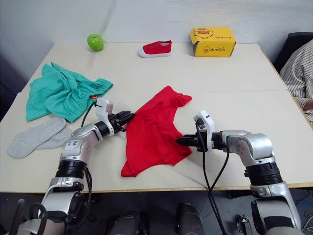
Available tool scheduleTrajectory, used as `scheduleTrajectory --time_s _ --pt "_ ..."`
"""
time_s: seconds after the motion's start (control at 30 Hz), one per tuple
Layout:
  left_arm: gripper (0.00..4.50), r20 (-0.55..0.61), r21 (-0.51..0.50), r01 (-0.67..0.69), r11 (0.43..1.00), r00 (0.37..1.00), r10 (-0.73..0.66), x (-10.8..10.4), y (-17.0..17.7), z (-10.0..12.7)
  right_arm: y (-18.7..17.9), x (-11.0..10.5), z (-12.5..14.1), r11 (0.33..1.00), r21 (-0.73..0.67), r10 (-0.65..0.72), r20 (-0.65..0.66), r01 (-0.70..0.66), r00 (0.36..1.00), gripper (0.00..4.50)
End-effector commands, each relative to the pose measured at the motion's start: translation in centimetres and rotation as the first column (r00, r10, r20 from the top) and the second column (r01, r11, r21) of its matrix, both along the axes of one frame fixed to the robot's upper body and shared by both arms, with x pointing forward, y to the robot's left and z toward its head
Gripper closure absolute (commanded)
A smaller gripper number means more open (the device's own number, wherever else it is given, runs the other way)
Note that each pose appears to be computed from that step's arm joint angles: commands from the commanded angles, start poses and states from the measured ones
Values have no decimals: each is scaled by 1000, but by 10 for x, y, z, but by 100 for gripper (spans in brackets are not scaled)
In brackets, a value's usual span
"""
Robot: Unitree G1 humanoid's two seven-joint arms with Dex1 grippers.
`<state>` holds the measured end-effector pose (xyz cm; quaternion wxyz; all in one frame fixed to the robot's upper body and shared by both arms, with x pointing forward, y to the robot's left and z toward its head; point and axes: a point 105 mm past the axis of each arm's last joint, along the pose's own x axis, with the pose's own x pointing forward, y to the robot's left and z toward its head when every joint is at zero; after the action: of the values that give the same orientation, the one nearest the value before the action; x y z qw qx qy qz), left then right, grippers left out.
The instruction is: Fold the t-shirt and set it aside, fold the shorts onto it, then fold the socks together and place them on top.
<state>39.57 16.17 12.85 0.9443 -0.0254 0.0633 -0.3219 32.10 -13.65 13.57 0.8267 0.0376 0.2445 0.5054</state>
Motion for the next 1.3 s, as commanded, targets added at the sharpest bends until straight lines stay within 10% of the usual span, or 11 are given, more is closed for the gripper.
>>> scheduleTrajectory --time_s 0.03,0.13,0.2,0.33,0.57,1.13,1.3 --pt "142 115 183 74 980 989 -96 -21 19 11 -28 -3 23 995 -90 71 248 -50 966 168" --pt "46 192 400 142 905 953 -234 -41 34 9 -48 -3 19 948 -306 229 471 -85 852 59" --pt "1 244 612 227 757 857 -454 -62 34 6 -56 0 14 897 -433 351 575 -89 739 4" --pt "1 226 803 276 528 679 -698 -84 30 -8 -52 7 3 824 -558 523 682 -98 512 4" --pt "1 228 897 221 382 507 -831 -81 9 -19 -28 15 -23 680 -723 727 641 -124 247 4" --pt "1 179 927 268 261 297 -938 -83 -32 -33 21 5 -36 595 -769 788 616 -235 -21 4" --pt "130 169 918 304 255 282 -944 -82 -41 -37 23 3 -37 611 -755 774 633 -239 -21 67"
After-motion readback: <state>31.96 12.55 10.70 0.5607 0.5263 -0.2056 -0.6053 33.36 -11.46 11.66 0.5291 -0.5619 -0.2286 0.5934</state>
